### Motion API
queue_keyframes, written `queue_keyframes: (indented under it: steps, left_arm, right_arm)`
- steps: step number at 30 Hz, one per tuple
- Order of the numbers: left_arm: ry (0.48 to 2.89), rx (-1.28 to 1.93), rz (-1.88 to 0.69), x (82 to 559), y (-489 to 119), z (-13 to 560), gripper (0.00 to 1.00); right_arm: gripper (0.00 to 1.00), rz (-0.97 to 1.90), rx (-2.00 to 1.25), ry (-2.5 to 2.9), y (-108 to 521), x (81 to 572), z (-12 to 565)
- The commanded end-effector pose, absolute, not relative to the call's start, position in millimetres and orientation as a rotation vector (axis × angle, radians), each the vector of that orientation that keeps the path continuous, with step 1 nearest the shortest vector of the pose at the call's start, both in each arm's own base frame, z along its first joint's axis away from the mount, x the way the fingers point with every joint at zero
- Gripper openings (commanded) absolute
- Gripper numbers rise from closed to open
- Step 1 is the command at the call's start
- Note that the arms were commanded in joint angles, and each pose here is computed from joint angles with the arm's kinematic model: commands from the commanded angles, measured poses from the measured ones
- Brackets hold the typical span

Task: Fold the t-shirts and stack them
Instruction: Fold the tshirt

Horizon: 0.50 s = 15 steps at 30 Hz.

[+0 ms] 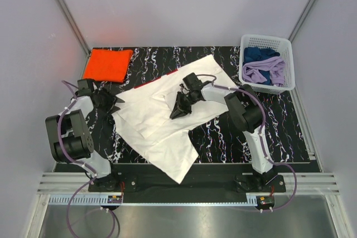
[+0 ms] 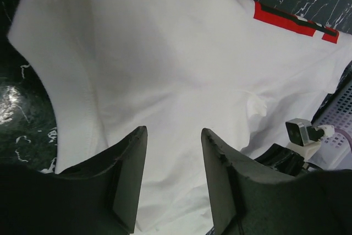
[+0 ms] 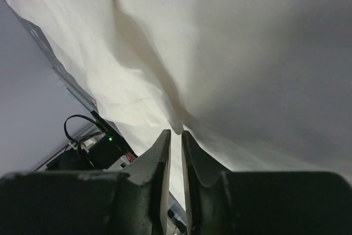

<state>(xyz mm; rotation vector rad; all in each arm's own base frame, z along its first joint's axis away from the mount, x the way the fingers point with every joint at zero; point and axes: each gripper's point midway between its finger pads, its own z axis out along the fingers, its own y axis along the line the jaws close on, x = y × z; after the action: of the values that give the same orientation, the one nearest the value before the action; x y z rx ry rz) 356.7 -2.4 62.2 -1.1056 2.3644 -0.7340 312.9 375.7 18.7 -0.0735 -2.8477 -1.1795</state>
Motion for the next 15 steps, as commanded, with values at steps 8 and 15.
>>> queue_keyframes:
  steps: [8, 15]
  left_arm:
    - [2.203, -0.885, -0.615, 387.5, 17.6, 139.6, 0.50]
    - [2.209, -1.004, -0.655, 415.7, 22.4, 99.2, 0.43]
  right_arm:
    - [0.31, -1.390, -0.023, -3.077, 376.7, 403.6, 122.5]
    - [0.32, -1.459, -0.300, -3.230, 345.5, 517.5, 123.6]
